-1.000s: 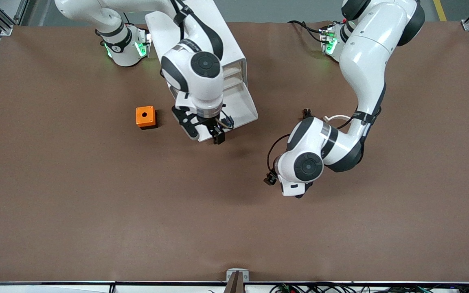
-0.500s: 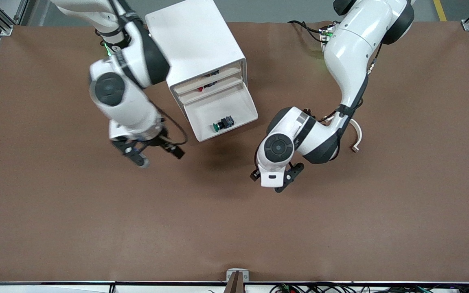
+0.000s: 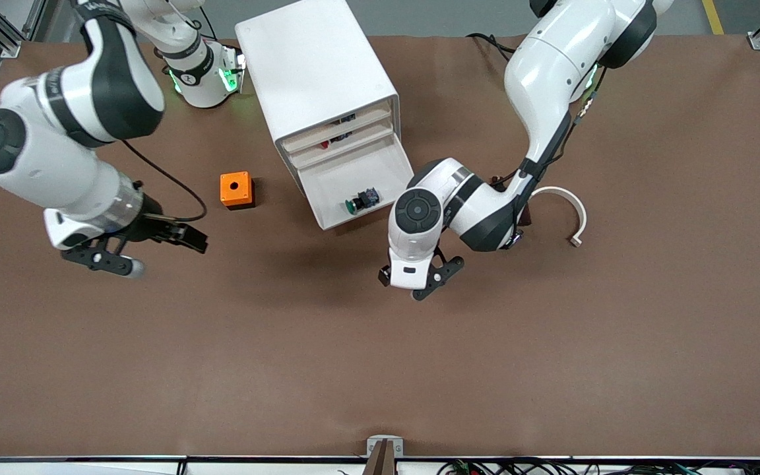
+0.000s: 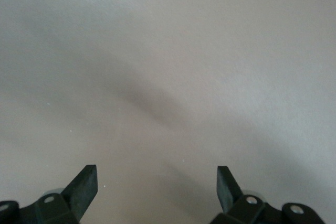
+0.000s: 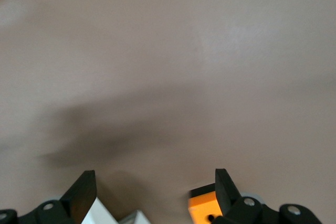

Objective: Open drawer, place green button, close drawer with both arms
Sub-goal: 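Retract the right arm while the left gripper moves to the drawer front, then push the drawer closed into the cabinet with the left gripper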

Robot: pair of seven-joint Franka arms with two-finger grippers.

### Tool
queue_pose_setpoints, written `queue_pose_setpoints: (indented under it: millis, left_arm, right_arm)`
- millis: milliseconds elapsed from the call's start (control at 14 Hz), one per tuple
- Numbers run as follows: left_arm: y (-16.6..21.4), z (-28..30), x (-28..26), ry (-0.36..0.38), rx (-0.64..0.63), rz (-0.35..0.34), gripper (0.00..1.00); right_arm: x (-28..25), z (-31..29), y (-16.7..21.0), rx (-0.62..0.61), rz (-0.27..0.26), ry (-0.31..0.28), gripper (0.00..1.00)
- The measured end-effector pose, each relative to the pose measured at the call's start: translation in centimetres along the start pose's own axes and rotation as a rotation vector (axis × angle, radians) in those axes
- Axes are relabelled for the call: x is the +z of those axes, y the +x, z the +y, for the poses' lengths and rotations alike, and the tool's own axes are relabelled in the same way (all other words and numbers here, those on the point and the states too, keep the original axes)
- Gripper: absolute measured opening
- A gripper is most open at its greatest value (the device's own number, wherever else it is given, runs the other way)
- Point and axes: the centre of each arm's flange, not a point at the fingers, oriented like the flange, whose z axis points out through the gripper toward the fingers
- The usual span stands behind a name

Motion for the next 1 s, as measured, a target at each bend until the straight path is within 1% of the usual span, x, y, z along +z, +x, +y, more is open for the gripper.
queue_pose_setpoints:
  millis: [286, 429, 714, 1000]
  left_arm:
    - [-3.6, 0.7, 1.4, -0.021, 0.097, -0.003, 1.0]
    - [-5.9, 1.1, 2.1, -0.036, 0.136, -0.018, 1.0]
    - [-10.6, 1.0, 3.6, -0.04, 0.194, -0.072, 1.0]
    - [-14.7, 0.6, 4.7, -0.027, 0.241, -0.124, 1.0]
  right_arm:
    - [-3.6, 4.6, 0.6, -0.121, 0.041, 0.007, 1.0]
    - [-5.4, 6.0, 0.1, -0.151, 0.049, 0.006, 1.0]
    - [-8.8, 7.3, -1.7, -0.16, 0.049, 0.003, 1.0]
    - [-10.6, 8.8, -2.8, -0.14, 0.045, 0.0, 1.0]
